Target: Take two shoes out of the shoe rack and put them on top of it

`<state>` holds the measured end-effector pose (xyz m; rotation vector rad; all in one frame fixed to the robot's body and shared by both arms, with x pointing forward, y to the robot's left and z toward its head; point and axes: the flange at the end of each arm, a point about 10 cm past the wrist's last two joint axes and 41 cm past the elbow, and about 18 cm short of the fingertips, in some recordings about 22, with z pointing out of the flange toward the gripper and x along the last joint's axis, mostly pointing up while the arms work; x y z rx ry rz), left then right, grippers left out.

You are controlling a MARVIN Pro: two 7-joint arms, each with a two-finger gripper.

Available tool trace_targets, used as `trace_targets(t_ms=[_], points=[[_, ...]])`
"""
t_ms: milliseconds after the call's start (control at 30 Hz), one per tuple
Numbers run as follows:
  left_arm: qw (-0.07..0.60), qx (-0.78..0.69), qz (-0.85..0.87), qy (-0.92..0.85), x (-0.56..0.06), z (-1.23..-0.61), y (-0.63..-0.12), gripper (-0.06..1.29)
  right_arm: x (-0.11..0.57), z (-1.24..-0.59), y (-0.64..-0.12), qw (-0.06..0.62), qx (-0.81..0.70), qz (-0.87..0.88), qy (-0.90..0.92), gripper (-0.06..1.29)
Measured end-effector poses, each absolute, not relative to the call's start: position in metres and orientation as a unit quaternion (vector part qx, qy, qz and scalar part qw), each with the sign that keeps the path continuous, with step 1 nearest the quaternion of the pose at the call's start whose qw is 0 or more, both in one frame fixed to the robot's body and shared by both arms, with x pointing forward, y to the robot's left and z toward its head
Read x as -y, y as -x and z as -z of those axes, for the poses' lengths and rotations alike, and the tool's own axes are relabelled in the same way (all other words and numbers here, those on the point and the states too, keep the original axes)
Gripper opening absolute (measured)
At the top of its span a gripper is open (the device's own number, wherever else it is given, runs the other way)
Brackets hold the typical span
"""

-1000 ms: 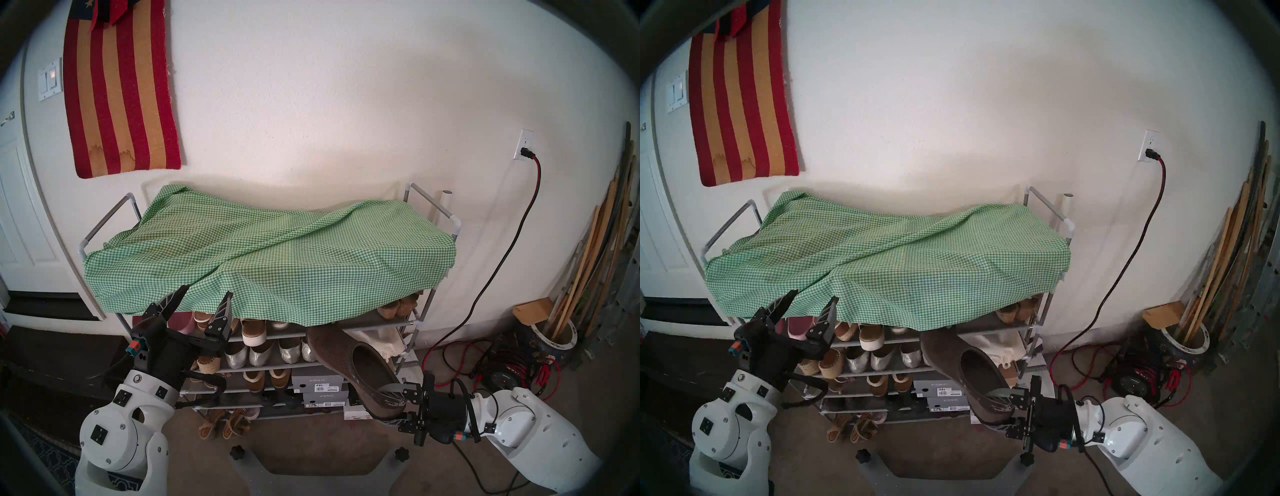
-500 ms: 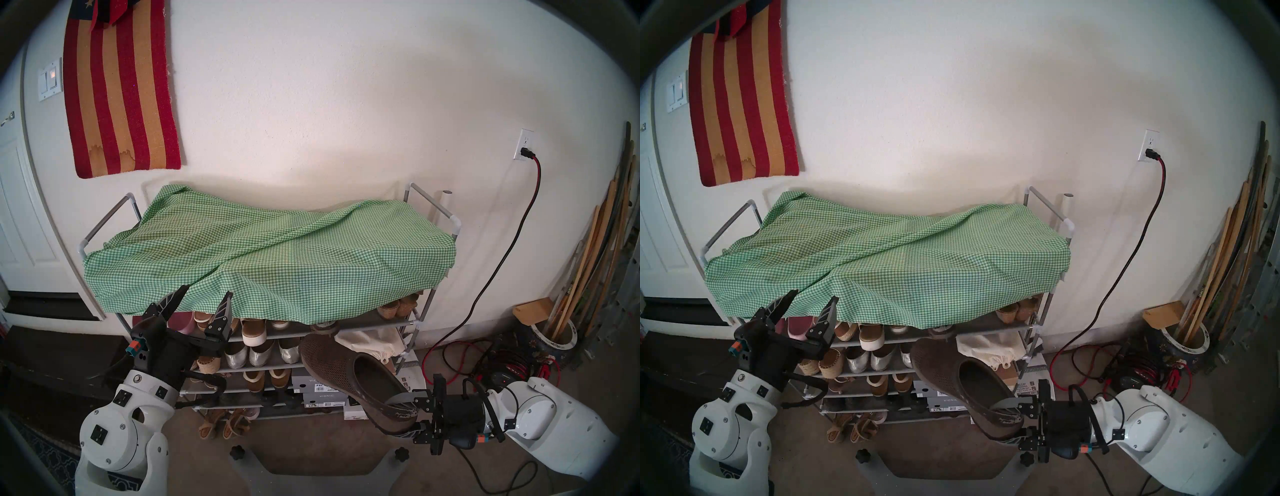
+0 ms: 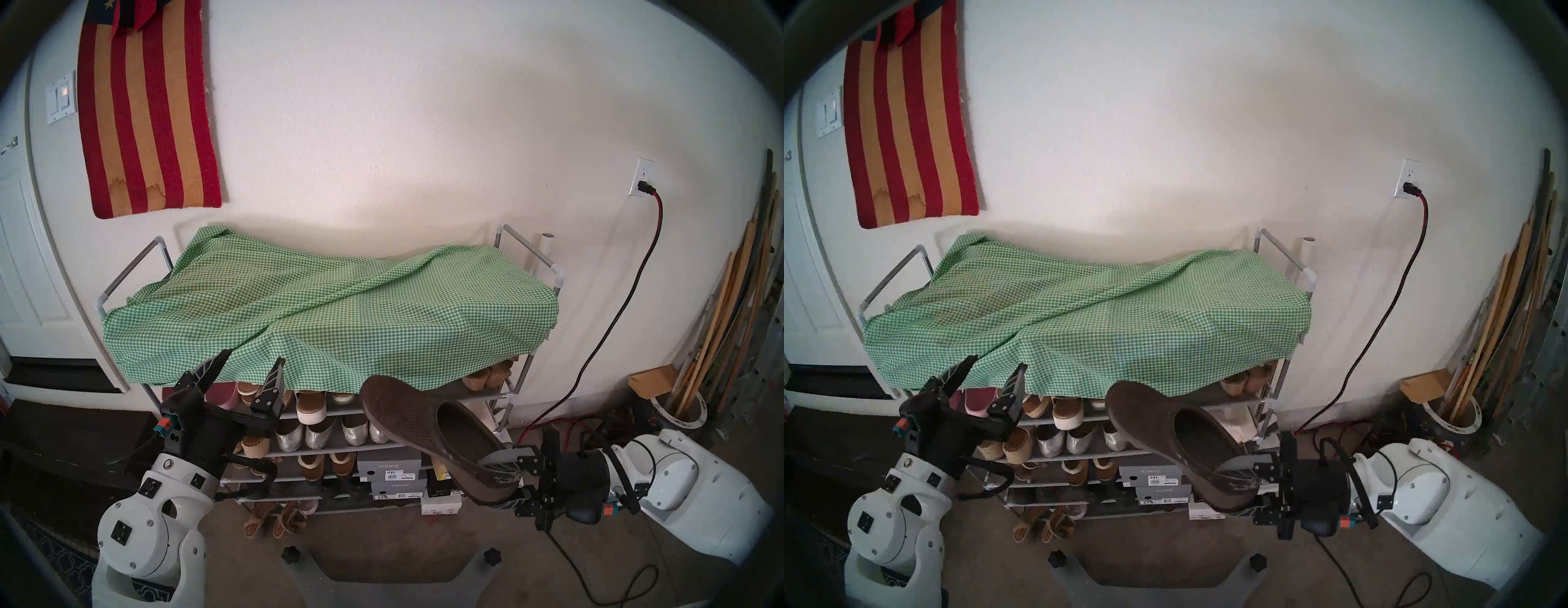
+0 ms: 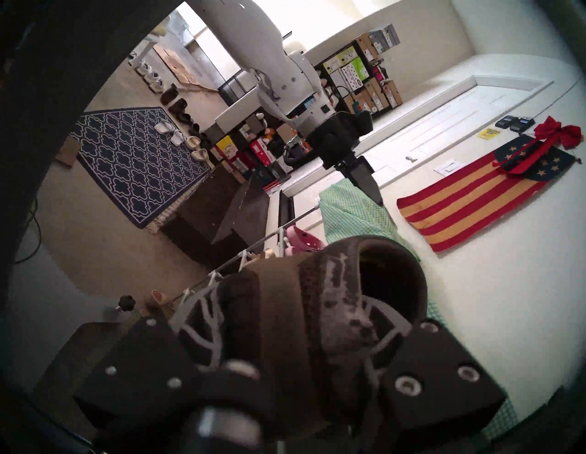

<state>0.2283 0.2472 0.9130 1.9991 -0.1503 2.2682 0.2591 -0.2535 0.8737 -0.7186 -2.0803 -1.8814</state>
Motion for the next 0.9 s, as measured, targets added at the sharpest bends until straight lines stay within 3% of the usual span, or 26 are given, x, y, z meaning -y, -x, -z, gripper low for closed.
trace_targets(t_ms=[900], points=[[0.057, 0.050, -0.748, -0.659, -0.247, -0.913, -0.228, 1.25, 0.243, -0.928, -0.328, 0.021, 0.644, 0.739, 0.196, 0.51]])
